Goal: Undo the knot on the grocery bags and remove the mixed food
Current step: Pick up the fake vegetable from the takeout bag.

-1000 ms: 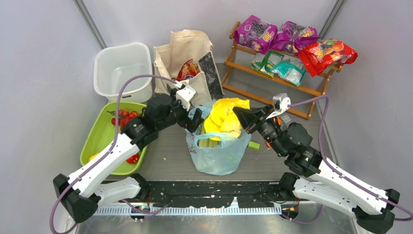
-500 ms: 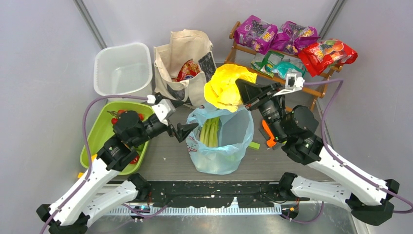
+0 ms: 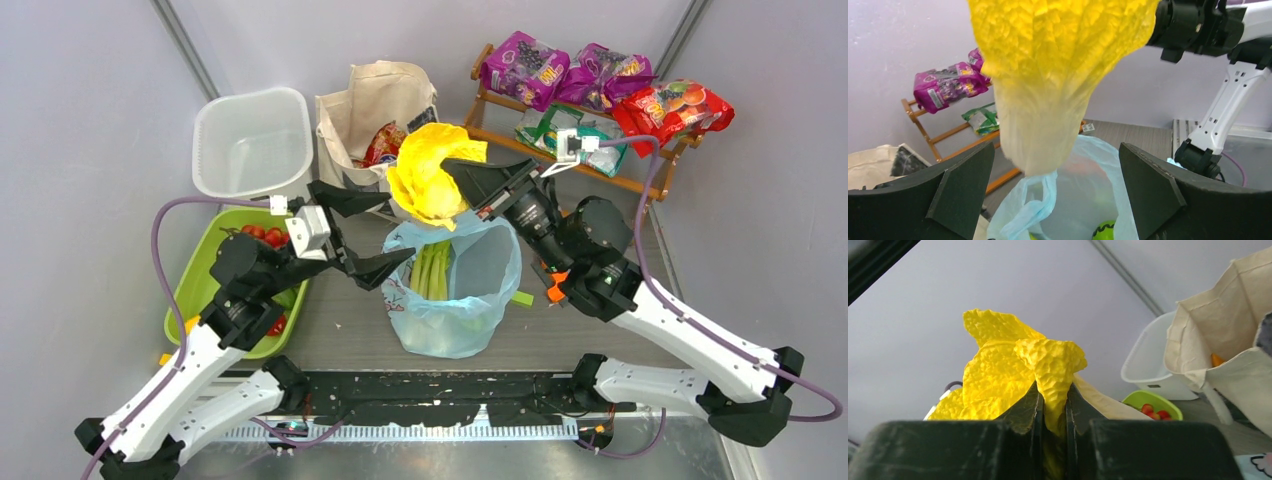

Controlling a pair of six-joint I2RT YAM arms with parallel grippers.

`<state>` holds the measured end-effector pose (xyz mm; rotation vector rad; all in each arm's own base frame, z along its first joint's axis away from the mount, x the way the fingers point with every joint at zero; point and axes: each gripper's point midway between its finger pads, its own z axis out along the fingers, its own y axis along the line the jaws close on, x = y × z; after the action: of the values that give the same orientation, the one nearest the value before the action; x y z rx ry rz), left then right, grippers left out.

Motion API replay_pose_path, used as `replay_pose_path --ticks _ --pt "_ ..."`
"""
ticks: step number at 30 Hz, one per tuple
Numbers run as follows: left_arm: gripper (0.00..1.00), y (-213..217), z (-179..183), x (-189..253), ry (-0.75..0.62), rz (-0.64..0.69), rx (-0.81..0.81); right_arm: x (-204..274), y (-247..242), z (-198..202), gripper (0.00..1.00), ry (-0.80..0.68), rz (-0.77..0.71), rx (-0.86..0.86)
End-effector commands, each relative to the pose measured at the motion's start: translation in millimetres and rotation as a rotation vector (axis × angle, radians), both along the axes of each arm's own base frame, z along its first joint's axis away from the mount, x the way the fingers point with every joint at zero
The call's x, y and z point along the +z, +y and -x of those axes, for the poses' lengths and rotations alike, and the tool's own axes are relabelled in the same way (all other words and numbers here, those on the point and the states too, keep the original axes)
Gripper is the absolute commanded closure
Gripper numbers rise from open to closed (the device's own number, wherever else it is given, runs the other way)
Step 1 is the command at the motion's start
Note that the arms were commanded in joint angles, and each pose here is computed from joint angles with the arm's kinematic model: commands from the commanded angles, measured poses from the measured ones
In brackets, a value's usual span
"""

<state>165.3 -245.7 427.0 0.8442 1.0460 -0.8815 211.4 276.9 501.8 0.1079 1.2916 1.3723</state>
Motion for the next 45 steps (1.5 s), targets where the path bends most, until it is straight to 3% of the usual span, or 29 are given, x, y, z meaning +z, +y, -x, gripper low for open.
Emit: replay_pose_path --ticks 1,6,17,27,29,32,33,34,35,37,38,39,40,42,45 --pt "0.00 -8 3 28 -0.030 0.079 -0.051 21 17 16 0.95 0.012 -0.127 0.153" --pt "0.00 -16 -3 27 0.008 0.084 -0.066 17 29 17 0.95 0.030 -0.124 0.195" --pt "0.01 -10 -36 22 0.058 0.134 0.087 14 35 23 0.95 0.040 -0.121 0.228" --pt "0.01 -28 -19 18 0.037 0.106 -0.062 12 36 24 0.95 0.046 -0.124 0.238" --pt "0.10 -29 -17 19 0.029 0.108 -0.072 8 38 22 0.95 0.057 -0.120 0.236" --pt "0.40 -28 -18 20 0.033 0.108 -0.066 1 39 19 0.94 0.074 -0.104 0.224" --pt "0.53 -27 -19 19 0.040 0.105 -0.058 -1 37 17 0.91 0.078 -0.100 0.209" --pt "0.64 -26 -20 18 0.045 0.104 -0.048 -2 33 15 0.82 0.079 -0.094 0.185" --pt "0.70 -25 -21 16 0.051 0.099 -0.037 -8 32 13 0.77 0.085 -0.084 0.172" --pt "0.79 -23 -24 10 0.081 0.071 -0.015 -14 26 9 0.54 0.089 -0.072 0.131" --pt "0.82 -23 -25 7 0.095 0.050 -0.009 -16 20 7 0.36 0.086 -0.066 0.102" --pt "0.82 -22 -25 6 0.107 0.029 -0.004 -20 19 6 0.28 0.087 -0.054 0.088" --pt "0.82 -21 -26 4 0.121 0.008 0.007 -21 13 4 0.13 0.077 -0.037 0.056" --pt "0.83 -16 -29 0 0.144 -0.022 0.038 -25 4 0 0.01 0.063 0.012 0.002" --pt "0.83 0 -42 -8 0.191 -0.049 0.122 -20 -14 -5 0.04 0.034 0.082 -0.086"
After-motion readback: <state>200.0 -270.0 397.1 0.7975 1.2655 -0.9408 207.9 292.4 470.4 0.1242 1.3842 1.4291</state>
